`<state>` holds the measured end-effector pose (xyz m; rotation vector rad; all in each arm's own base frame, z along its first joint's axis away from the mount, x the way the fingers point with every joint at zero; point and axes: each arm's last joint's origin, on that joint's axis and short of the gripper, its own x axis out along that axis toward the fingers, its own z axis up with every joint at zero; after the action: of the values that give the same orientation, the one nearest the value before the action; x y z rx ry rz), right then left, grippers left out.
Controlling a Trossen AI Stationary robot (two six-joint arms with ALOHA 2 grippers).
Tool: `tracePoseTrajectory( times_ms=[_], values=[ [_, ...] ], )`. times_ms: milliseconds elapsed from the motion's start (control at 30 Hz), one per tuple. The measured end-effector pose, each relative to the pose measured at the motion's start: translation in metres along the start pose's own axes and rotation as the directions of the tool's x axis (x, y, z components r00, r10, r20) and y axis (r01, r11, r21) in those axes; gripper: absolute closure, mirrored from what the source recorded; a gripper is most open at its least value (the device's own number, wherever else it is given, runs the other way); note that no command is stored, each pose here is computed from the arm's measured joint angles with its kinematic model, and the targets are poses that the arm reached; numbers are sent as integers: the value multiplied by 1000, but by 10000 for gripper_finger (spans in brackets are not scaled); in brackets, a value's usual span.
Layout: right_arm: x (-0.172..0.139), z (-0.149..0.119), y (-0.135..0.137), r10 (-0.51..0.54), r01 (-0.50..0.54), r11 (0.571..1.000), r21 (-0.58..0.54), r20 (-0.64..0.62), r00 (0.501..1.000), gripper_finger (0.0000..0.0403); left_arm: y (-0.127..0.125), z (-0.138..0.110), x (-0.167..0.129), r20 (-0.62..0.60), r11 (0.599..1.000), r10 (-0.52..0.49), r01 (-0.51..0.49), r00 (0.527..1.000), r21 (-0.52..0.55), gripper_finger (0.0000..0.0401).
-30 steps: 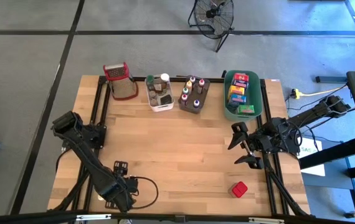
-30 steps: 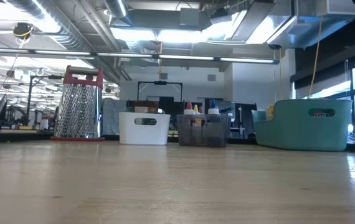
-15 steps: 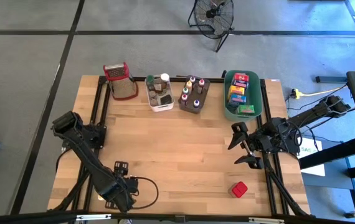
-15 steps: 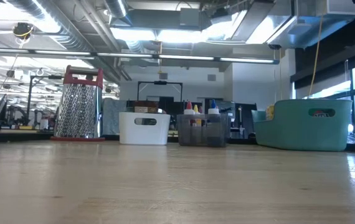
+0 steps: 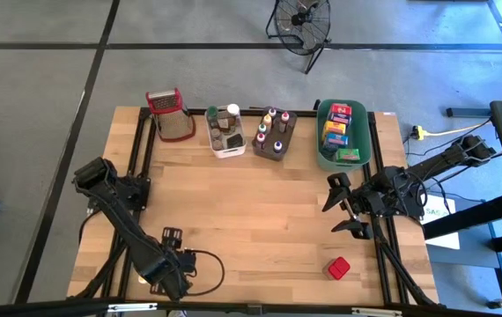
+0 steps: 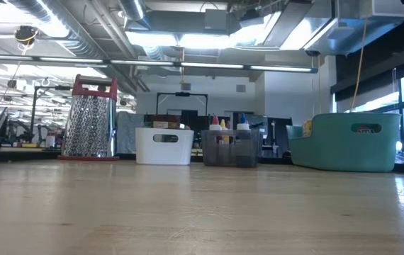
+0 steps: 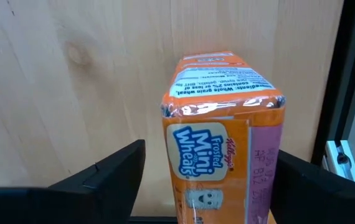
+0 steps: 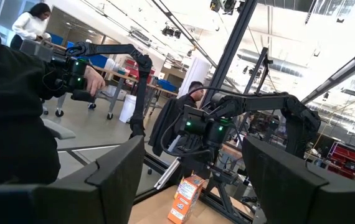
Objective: Pick & Place Kitchen Items
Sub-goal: Put the orange cereal box into the green bin
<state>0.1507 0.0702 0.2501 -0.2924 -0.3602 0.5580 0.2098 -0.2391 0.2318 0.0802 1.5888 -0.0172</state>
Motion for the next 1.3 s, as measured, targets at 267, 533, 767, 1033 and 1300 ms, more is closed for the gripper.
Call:
tracePoseTrajectory(
  times_ms=[267,533,767,1033,1300],
  values=[
    [0,0,0,0,0,1000,0,0,1000,130,1,0,0,-10,1000,-4,3,1000,-12,158],
    [0,-2,-1,-35,35,999,-10,-28,999,130,8,-3,0,-95,1000,21,-23,995,-18,204],
    [-1,-9,-1,-93,93,996,-7,-122,988,130,21,1,-6,-102,999,28,-32,994,-39,233],
    [-1,-11,-4,-209,224,971,78,-172,963,129,33,8,-11,-84,998,23,-28,996,-54,249],
    [3,-20,-3,-226,258,958,122,-230,947,93,40,15,-14,-82,999,16,-20,996,-43,251]
  ],
)
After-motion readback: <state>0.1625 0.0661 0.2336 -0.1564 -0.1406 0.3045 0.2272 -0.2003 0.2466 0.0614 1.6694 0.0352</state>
